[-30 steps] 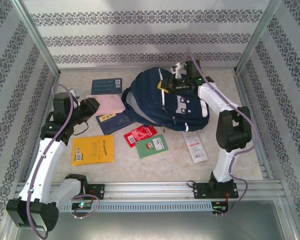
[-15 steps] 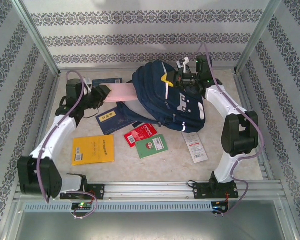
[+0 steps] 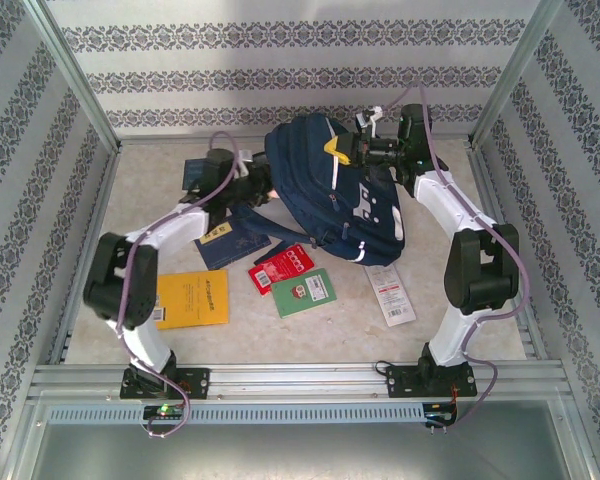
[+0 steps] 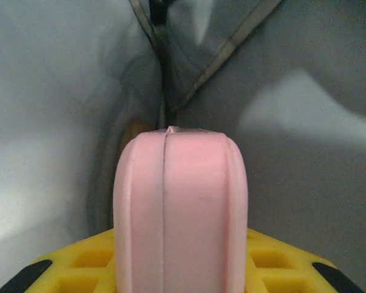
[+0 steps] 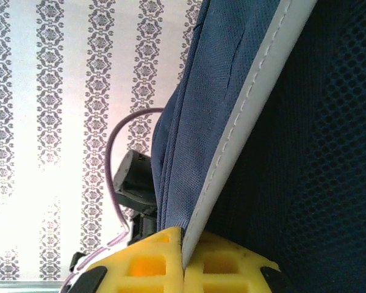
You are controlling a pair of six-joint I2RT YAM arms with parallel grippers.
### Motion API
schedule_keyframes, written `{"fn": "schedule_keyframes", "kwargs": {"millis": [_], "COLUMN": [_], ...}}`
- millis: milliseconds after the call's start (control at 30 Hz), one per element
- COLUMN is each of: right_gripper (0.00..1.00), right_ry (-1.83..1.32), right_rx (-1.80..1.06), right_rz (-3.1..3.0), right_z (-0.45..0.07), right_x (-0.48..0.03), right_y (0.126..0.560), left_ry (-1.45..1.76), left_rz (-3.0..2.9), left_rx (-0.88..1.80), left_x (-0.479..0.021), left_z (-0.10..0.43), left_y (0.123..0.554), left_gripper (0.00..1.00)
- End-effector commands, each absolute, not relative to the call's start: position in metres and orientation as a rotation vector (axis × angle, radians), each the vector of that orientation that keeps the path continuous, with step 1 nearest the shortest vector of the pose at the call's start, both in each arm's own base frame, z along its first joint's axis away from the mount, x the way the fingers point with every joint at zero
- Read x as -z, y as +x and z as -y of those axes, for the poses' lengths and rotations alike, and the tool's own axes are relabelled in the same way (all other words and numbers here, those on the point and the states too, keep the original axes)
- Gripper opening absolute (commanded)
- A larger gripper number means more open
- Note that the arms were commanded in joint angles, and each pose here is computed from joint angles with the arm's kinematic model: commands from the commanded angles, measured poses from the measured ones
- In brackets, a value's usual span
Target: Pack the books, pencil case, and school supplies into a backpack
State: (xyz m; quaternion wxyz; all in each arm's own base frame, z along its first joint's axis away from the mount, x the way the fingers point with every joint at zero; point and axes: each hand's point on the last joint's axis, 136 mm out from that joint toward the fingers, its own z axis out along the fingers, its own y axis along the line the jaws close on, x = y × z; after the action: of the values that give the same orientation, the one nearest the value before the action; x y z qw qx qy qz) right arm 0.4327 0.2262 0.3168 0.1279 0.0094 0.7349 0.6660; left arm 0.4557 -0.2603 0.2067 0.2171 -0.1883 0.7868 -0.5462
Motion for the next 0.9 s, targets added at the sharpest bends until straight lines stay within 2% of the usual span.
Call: {"fn": "schedule_keyframes", "kwargs": {"millis": [0,100,167,200,267,367,600,867], "right_gripper": [0.0,0.0,0.0,0.0,0.0,0.0,0.0,0.0], "right_ry": [-0.255,-0.237,-0.213,-0.202,-0.176,-0.134,-0.059,-0.02], "right_rx": [-1.9,-1.889,-1.878,-1.876,-1.866,-1.844,-1.722,-1.556], "right_rz": [-1.928,-1.917,-1.91,-1.909,-1.903,-1.896,-1.913,-2.004], "right_z": [-0.221,-0.218,-0.216,-0.215,-0.212,-0.206,-0.187,-0.174], "right_x": [-0.399,-0.403,-0.405,-0.405,-0.405,-0.403,-0.394,-0.373], "right_y": [0.409,0.414,0.42,0.422,0.429,0.437,0.449,0.457], "left_ry": [-0.369,-0.338,-0.313,-0.31,-0.319,-0.326,-0.36,-0.255], "left_rz": [-2.097,-2.14,-2.168,-2.187,-2.201,-2.204,-2.186,-2.187], "left_rx": [1.643,1.673,1.685,1.684,1.675,1.64,1.564,1.373], "left_x": [-0.234,-0.219,-0.212,-0.208,-0.205,-0.208,-0.232,-0.268], "left_z": [0.308,0.346,0.371,0.379,0.388,0.384,0.333,0.263], "left_y": [0.461,0.465,0.466,0.466,0.468,0.467,0.456,0.412], "left_gripper": [0.3,0.31,0.38,0.46,0.7,0.88,1.0,1.0]}}
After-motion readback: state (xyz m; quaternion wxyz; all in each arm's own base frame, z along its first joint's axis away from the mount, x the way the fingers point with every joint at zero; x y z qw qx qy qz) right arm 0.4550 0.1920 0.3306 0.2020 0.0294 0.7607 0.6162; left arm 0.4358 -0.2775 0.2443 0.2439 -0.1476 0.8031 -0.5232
